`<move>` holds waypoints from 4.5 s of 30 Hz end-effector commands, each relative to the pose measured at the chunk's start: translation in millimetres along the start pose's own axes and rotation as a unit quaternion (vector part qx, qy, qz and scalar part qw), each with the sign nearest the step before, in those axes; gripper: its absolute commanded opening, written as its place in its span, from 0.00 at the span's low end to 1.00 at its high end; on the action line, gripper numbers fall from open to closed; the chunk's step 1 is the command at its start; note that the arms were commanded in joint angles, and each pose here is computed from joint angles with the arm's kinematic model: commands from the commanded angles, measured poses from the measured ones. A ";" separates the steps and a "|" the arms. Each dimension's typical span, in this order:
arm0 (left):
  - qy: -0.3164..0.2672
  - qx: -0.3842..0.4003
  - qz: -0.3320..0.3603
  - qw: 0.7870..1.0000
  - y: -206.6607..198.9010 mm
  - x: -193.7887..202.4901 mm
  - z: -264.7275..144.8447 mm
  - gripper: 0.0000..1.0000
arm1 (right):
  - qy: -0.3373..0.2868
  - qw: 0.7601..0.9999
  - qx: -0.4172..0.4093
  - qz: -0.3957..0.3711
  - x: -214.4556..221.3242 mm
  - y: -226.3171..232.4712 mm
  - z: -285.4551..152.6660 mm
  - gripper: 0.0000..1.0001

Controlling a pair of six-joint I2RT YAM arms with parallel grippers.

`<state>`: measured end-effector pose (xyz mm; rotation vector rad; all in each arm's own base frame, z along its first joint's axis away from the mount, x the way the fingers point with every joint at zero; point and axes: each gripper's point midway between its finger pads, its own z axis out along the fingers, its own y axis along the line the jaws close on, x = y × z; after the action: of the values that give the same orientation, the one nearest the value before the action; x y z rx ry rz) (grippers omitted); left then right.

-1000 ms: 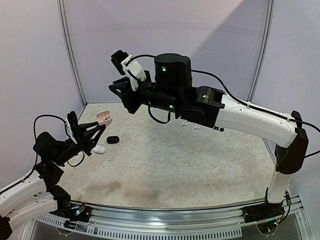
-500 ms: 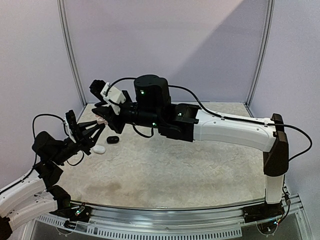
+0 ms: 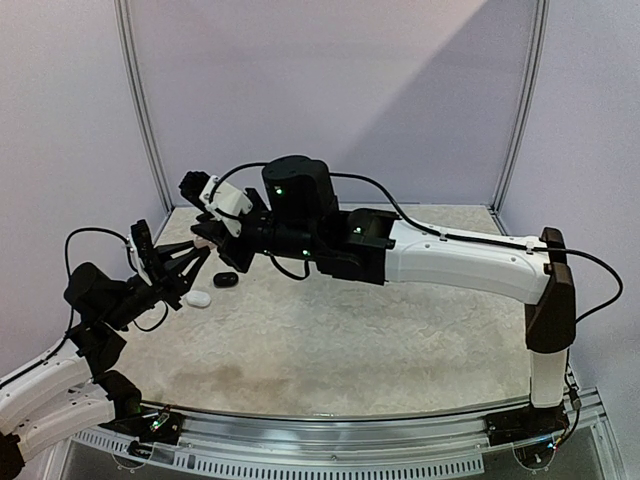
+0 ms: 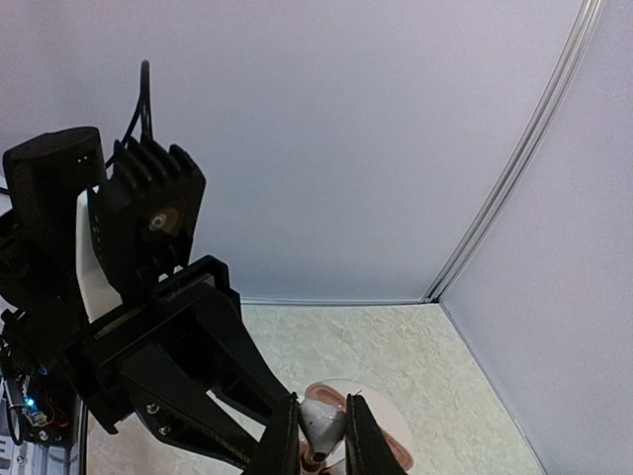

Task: Insert the wireless bluetooth earbuds into the charging case
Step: Insert the left earbud into the left side groove of the charging case, then close the charging case, then pass from the left arm to the right, then place the charging case with the earbuds at the center of the board.

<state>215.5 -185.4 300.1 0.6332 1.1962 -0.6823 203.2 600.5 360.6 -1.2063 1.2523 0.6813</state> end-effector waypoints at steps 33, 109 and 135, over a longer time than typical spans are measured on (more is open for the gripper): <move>0.033 -0.012 -0.006 0.999 5.5 18.0 -0.3 0.00 | -0.020 0.995 -0.099 -0.006 -54.8 21.6 -41.4 0.46; 0.060 0.078 -0.019 0.995 -24.7 29.8 -1.7 0.29 | 0.177 0.967 -0.182 0.034 86.5 26.0 -34.5 0.05; 0.119 -0.093 0.000 0.989 36.2 63.3 -4.0 0.99 | 0.506 0.668 -0.099 0.537 394.8 -20.8 -120.7 0.08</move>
<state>250.9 -170.5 247.1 0.5784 1.4341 -0.5081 294.0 411.5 32.5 -0.9028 2.8901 1.0553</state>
